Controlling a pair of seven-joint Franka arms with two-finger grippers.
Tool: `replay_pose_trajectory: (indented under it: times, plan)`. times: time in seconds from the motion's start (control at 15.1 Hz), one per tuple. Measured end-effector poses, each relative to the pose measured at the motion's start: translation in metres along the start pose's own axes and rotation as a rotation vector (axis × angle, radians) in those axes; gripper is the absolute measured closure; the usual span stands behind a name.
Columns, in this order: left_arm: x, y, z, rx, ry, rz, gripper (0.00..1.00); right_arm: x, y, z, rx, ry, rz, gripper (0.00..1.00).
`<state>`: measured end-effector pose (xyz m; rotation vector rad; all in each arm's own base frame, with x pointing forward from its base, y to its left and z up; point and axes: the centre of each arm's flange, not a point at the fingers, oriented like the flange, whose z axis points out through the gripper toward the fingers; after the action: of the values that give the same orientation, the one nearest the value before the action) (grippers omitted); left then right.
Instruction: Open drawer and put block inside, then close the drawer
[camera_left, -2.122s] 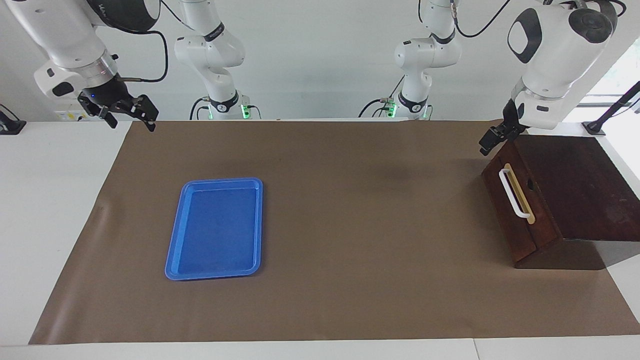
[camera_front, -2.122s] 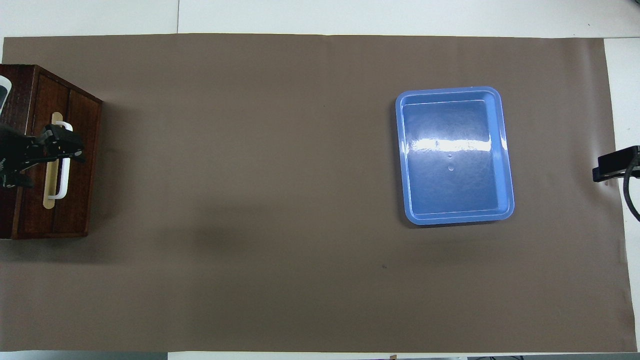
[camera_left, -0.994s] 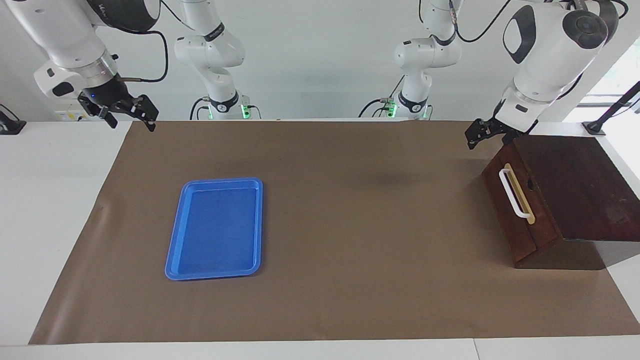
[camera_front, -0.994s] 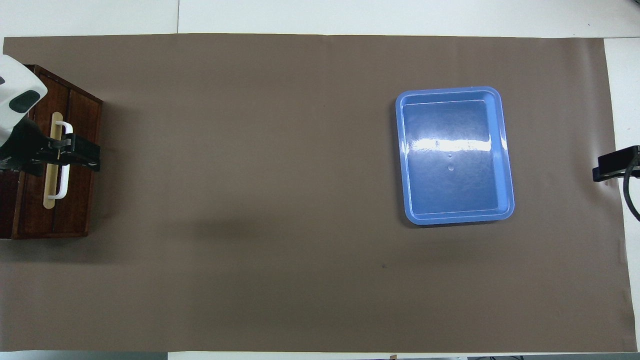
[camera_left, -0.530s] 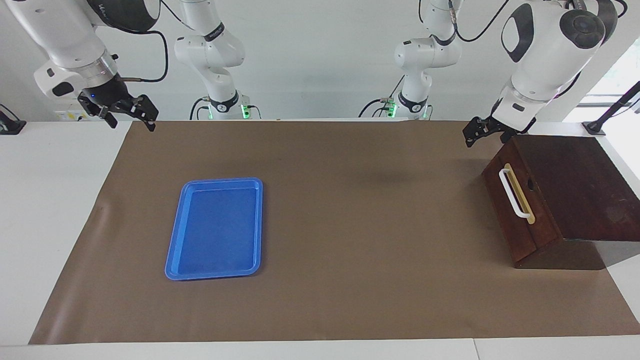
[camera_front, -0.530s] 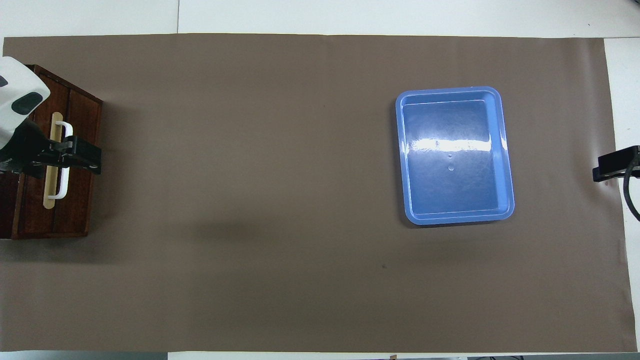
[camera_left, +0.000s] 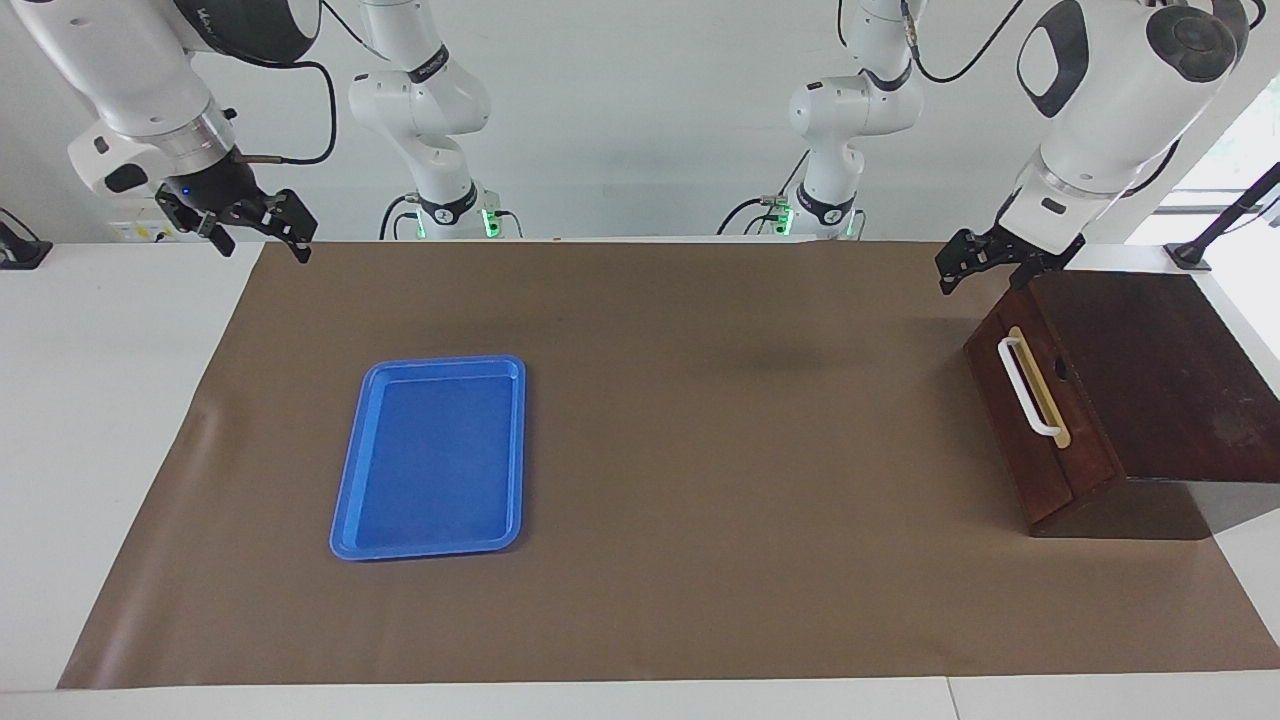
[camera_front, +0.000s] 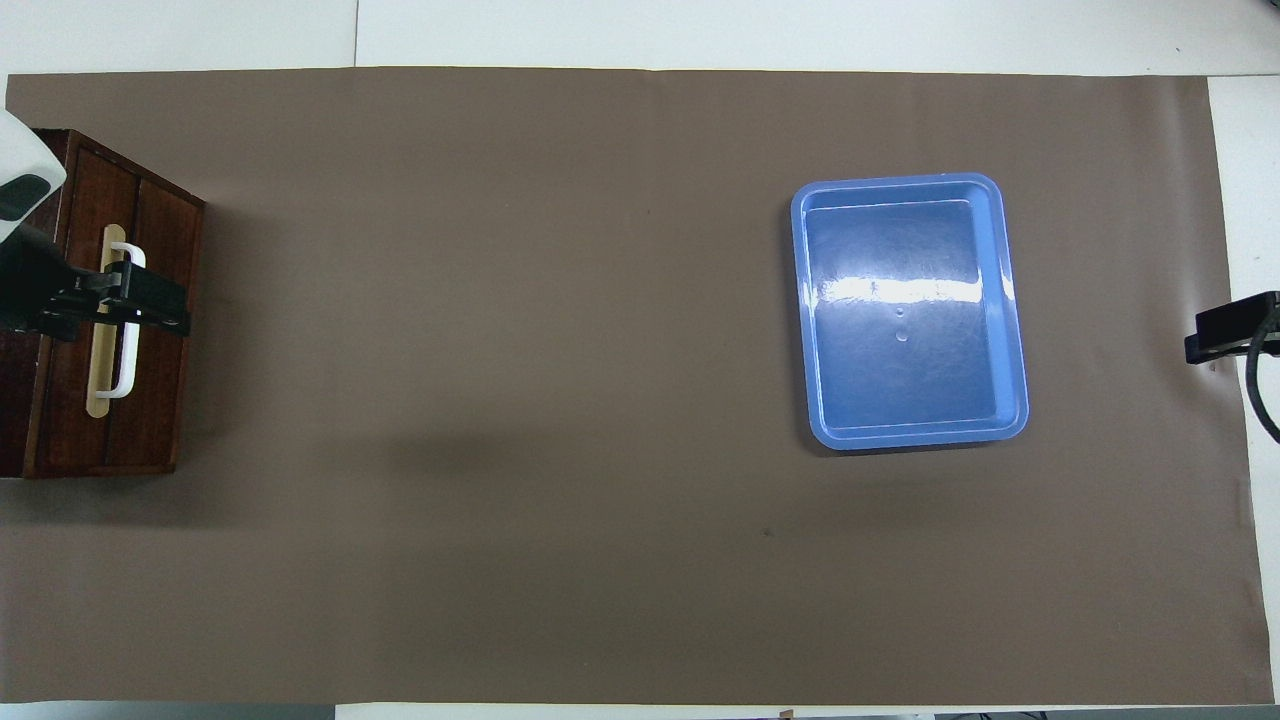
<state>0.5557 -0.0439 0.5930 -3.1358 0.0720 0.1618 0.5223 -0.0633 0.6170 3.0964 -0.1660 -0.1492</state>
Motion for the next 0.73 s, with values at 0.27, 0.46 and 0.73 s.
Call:
replay_pose_trajectory:
  times: [0.27,0.46,0.73]
  plan:
    - [0.0035,-0.0079,-0.0097,-0.012,0.046,0.009,0.00,0.0000,0.0000,0.0000,0.000,0.000,0.000,0.00]
    - [0.0050,-0.0094,-0.0104,-0.013,0.057,0.015,0.00,0.0000,0.0000,0.0000,0.000,0.000,0.000,0.00]
    - [0.0054,-0.0065,-0.0086,-0.013,0.054,0.021,0.00,0.0000,0.0000,0.0000,0.000,0.000,0.000,0.00]
